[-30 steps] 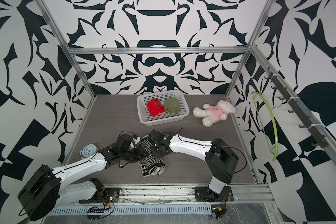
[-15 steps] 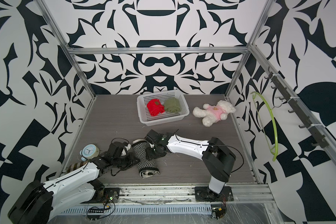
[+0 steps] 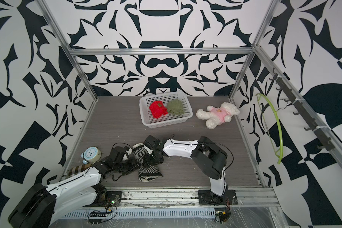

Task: Roll up the scarf and place it into the basket
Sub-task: Pick up the scarf at the center of the board.

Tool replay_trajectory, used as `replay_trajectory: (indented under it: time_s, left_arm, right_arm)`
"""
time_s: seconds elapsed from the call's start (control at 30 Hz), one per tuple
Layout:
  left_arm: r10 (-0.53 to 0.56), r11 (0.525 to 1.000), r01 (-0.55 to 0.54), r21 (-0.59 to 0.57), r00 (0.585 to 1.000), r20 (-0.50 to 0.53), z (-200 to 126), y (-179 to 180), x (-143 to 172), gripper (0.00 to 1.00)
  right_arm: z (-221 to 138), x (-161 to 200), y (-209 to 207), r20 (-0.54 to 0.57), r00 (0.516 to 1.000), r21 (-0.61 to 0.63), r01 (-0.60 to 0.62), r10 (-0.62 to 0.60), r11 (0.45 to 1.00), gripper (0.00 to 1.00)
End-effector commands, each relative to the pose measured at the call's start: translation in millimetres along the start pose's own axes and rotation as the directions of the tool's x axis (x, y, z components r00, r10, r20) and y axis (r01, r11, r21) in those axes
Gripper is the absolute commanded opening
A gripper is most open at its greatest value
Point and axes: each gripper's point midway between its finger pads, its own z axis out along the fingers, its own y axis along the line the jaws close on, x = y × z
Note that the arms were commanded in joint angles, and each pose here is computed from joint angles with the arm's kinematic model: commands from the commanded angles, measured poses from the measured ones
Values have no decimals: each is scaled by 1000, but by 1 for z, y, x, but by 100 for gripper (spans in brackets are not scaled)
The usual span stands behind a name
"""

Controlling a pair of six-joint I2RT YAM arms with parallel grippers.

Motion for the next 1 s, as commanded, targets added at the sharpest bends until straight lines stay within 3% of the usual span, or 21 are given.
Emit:
replay_trajectory:
  time_s: [0.0,0.13,0.3,0.47,0.5,0.53,0.6,0.67,0.73,0.87,0.97]
  left_arm:
    - [-55,991,51,-125,998,-29,3,40,16,0]
    - [-53,991,49,-123,998,-25,5,40,15,0]
    - [-52,992,48,-120,998,-29,8,38,12,0]
    - [-25,994,22,-106,999,-28,7,26,6,4]
    - [-9,994,6,-106,1000,-25,6,24,5,8]
    - [8,994,-10,-110,1000,-11,3,21,0,19]
    - [18,993,-17,-116,1000,9,-4,16,-8,50]
    - [25,994,-20,-105,998,50,-19,5,-20,90]
    - [43,995,-32,-91,992,116,-41,-7,-33,99]
    - [81,996,-70,-56,967,241,-86,-32,-53,99]
    - [94,995,-83,-52,961,261,-102,-40,-58,99]
  right_arm:
    - [29,23,17,-101,995,-89,9,-18,996,62]
    - [50,38,22,-168,986,-141,-22,-2,990,49]
    - [63,47,27,-205,979,-176,-40,3,984,1]
    - [46,40,34,-161,986,-174,17,-45,985,0]
    - [39,36,37,-145,988,-169,34,-59,985,0]
    - [30,31,41,-126,989,-159,59,-79,986,0]
    - [7,17,53,-83,988,-143,120,-133,982,0]
    - [-23,0,67,-30,981,-127,189,-194,974,0]
    - [-47,-16,76,9,971,-113,238,-239,965,0]
    - [-95,-56,85,109,954,-120,292,-280,949,0]
    - [-133,-89,92,204,932,-129,329,-299,936,0]
